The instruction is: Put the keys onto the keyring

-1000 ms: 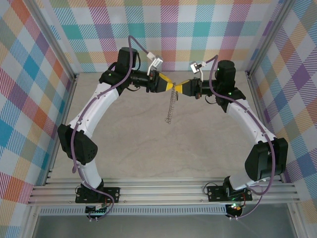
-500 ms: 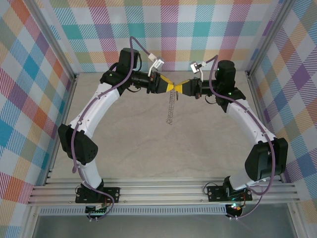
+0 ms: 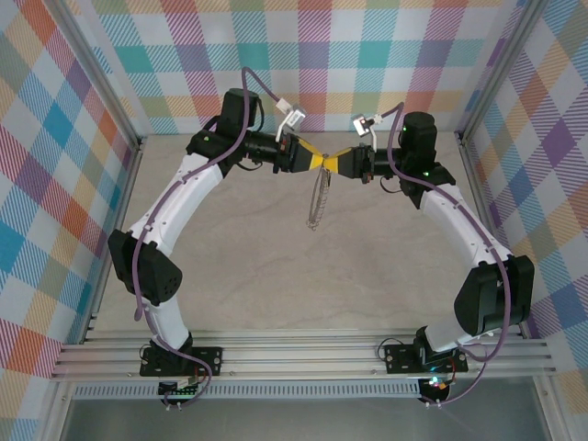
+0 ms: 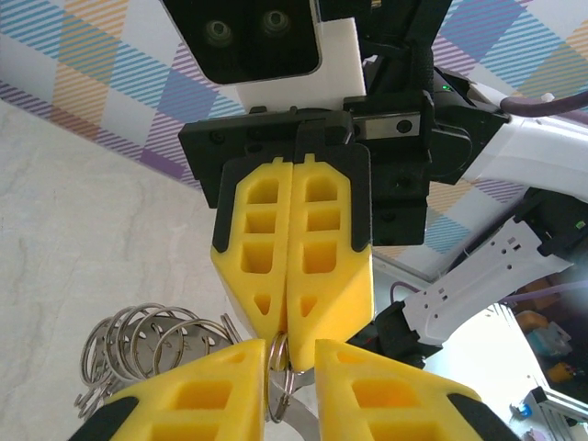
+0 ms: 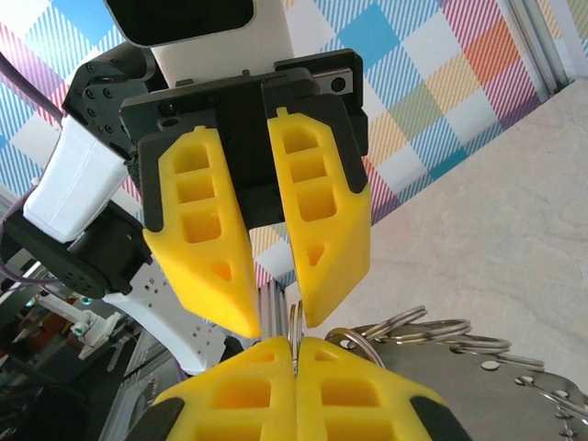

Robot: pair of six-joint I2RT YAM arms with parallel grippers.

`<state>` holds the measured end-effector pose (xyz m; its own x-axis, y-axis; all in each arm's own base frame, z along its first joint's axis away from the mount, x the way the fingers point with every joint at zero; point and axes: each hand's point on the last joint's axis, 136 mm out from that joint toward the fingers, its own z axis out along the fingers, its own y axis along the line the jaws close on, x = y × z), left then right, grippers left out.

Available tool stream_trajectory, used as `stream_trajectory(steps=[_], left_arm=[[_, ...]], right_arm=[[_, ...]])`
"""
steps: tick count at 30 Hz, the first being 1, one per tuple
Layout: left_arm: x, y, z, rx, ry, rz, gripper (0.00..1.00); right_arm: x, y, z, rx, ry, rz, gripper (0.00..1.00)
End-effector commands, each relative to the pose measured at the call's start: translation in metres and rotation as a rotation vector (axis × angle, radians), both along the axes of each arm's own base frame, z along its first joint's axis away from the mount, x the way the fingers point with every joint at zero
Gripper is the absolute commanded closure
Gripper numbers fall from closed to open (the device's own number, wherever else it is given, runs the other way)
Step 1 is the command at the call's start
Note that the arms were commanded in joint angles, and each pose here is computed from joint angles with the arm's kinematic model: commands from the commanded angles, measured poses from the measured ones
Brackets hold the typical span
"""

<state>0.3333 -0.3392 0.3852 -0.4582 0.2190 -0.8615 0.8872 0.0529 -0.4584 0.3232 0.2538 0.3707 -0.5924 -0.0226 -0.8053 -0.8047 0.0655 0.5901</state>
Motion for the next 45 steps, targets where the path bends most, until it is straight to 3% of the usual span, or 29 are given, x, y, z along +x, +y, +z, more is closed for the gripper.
stream_trajectory(steps=[1,5,10,13,16,19,26,30,37,45], left_arm=[[-0.014,-0.005,0.007,-0.018,-0.007,-0.063,0.81],[-0.016,-0.006,0.003,-0.011,0.001,-0.075,0.81],[-0.015,-0.008,0.003,-0.012,-0.005,-0.071,1.0],[-0.011,-0.01,0.006,-0.019,-0.013,-0.051,1.0],[-0.002,-0.01,0.014,-0.042,-0.045,0.01,1.0],[0.002,-0.009,0.022,-0.077,-0.064,0.06,1.0],[0.01,-0.004,0.049,-0.199,-0.121,0.162,1.0],[0.009,0.001,0.065,-0.275,-0.146,0.198,1.0],[0.002,0.004,0.086,-0.359,-0.161,0.209,1.0],[-0.006,0.001,0.091,-0.364,-0.165,0.191,1.0]], right_arm=[[-0.007,-0.003,0.012,0.014,-0.055,0.001,1.0],[-0.006,-0.003,0.012,0.013,-0.054,-0.002,1.0],[-0.005,-0.003,0.012,0.013,-0.054,-0.002,1.0],[-0.005,-0.003,0.013,0.013,-0.051,-0.009,1.0],[-0.002,-0.011,0.017,0.017,-0.061,-0.058,0.78],[0.001,-0.024,0.025,0.034,-0.071,-0.124,0.63],[0.001,-0.045,0.029,0.047,-0.104,-0.31,0.59],[0.014,-0.058,0.018,0.038,-0.109,-0.475,0.51],[0.018,-0.055,0.018,0.049,-0.119,-0.48,0.48],[0.008,-0.032,0.026,0.041,-0.171,-0.413,0.45]])
